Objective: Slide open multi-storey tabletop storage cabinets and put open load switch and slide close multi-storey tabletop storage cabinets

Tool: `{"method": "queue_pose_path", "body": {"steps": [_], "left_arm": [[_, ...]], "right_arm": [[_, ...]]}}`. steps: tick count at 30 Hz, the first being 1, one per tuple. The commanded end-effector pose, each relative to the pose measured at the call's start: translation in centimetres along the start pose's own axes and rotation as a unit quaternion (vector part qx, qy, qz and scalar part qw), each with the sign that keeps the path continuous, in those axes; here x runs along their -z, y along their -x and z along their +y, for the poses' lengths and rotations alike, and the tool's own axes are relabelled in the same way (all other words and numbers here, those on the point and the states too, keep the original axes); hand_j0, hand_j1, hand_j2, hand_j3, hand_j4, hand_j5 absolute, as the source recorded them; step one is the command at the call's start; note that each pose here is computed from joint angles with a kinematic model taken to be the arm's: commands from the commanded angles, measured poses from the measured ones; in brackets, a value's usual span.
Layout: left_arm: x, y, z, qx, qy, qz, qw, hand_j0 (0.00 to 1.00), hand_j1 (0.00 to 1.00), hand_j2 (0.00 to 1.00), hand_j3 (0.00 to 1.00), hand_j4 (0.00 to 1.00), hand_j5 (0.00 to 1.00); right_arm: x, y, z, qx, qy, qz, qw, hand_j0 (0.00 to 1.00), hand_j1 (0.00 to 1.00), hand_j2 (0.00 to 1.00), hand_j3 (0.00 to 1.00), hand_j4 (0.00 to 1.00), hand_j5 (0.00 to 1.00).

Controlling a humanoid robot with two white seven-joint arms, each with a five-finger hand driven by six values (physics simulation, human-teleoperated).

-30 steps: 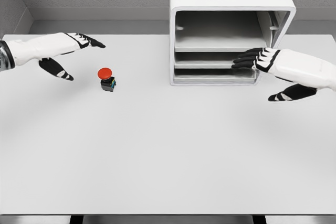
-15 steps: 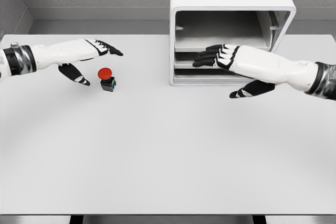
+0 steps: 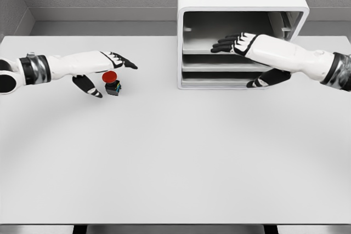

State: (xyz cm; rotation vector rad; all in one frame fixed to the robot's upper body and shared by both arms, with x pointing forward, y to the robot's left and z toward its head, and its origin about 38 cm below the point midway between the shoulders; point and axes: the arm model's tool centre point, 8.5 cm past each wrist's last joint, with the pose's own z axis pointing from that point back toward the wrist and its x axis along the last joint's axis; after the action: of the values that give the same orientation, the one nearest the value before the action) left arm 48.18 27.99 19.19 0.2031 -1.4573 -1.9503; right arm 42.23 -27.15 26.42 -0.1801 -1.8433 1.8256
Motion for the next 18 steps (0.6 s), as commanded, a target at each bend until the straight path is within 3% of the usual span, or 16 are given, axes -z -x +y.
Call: {"method": "queue_pose_path", "body": {"steps": [1, 3, 8, 14, 18], "left_arm": [[0.1, 0.0, 0.0, -0.003, -0.002, -0.001, 1.0, 1.0, 1.0, 1.0, 1.0, 1.0, 1.0], [0.2, 0.0, -0.8, -0.005, 0.012, 0.0, 0.9999, 1.0, 1.0, 1.0, 1.0, 1.0, 1.0], [-0.2, 0.7, -0.9, -0.009, 0.01, 0.011, 0.9998, 1.0, 1.0, 1.0, 1.0, 1.0, 1.0], [-0.6, 1.5, -0.4, -0.013, 0.0, 0.023, 0.9996, 1.0, 1.0, 1.0, 1.0, 1.0, 1.0], [-0.2, 1.6, -0.4, -0.015, 0.001, 0.025, 0.9996, 1.0, 1.0, 1.0, 1.0, 1.0, 1.0]], "right_arm": [[0.6, 0.5, 0.6, 0.008, -0.004, 0.004, 1.0, 1.0, 1.0, 1.0, 1.0, 1.0, 1.0], [0.9, 0.7, 0.7, 0.012, -0.001, 0.003, 0.9999, 1.0, 1.0, 1.0, 1.0, 1.0, 1.0], [2.1, 1.3, 0.9, 0.017, 0.007, 0.005, 0.9998, 1.0, 1.0, 1.0, 1.0, 1.0, 1.0], [2.1, 3.9, 1.6, 0.022, 0.0, 0.045, 0.9988, 1.0, 1.0, 1.0, 1.0, 1.0, 1.0], [1.7, 4.5, 1.8, 0.028, -0.002, 0.055, 0.9981, 1.0, 1.0, 1.0, 1.0, 1.0, 1.0]]}}
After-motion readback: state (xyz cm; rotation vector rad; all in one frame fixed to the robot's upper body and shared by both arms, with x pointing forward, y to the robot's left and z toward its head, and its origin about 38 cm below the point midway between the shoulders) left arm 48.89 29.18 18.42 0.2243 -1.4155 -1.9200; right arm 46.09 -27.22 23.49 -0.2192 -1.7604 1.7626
